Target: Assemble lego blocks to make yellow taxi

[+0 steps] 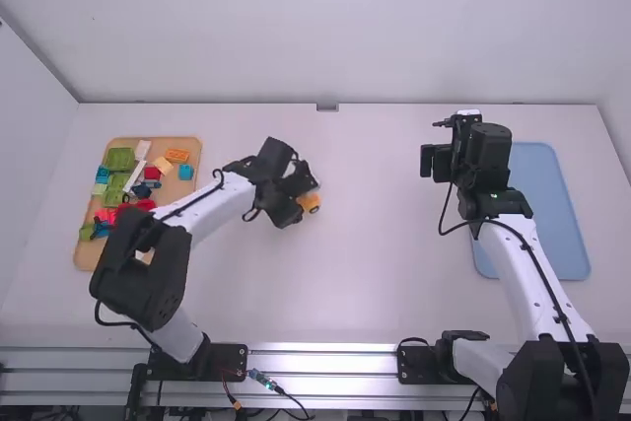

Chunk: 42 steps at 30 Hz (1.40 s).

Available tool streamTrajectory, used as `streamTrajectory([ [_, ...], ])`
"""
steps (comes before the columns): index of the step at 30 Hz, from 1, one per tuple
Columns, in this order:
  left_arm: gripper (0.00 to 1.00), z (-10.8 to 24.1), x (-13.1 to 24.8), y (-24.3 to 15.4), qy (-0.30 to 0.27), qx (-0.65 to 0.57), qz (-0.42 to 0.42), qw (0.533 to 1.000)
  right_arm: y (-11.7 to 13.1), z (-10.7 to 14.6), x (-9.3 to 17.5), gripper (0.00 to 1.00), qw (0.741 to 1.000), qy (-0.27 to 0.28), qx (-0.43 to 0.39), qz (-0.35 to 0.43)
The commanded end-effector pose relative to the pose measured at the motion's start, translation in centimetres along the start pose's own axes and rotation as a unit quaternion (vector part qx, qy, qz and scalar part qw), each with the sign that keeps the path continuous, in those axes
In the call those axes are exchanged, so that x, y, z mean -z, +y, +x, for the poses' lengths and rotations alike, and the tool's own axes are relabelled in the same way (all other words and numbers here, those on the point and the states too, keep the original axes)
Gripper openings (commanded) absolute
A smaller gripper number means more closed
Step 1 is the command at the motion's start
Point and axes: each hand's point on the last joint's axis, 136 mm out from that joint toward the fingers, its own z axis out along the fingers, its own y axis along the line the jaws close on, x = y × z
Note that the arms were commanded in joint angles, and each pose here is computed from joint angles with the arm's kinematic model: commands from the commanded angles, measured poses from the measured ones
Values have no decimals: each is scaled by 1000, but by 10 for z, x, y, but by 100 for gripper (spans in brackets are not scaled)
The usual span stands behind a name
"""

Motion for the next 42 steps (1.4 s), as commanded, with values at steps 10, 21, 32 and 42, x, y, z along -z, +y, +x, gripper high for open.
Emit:
streamTrajectory([
  [10, 7, 5, -28, -75, 8, -170, 7, 985, 2, -7, 1, 99, 1000, -7, 1, -3],
  [21, 42, 25, -31, -112, 3, -199, 105, 974, 2, -4, 1, 99, 1000, -1, 1, -4],
  [32, 73, 29, -40, -107, -10, -197, 85, 977, 2, -1, 1, 99, 1000, 5, -7, -4],
  [42, 99, 15, -25, -103, -10, -199, 82, 977, 2, -1, 1, 99, 1000, 6, -7, -4],
])
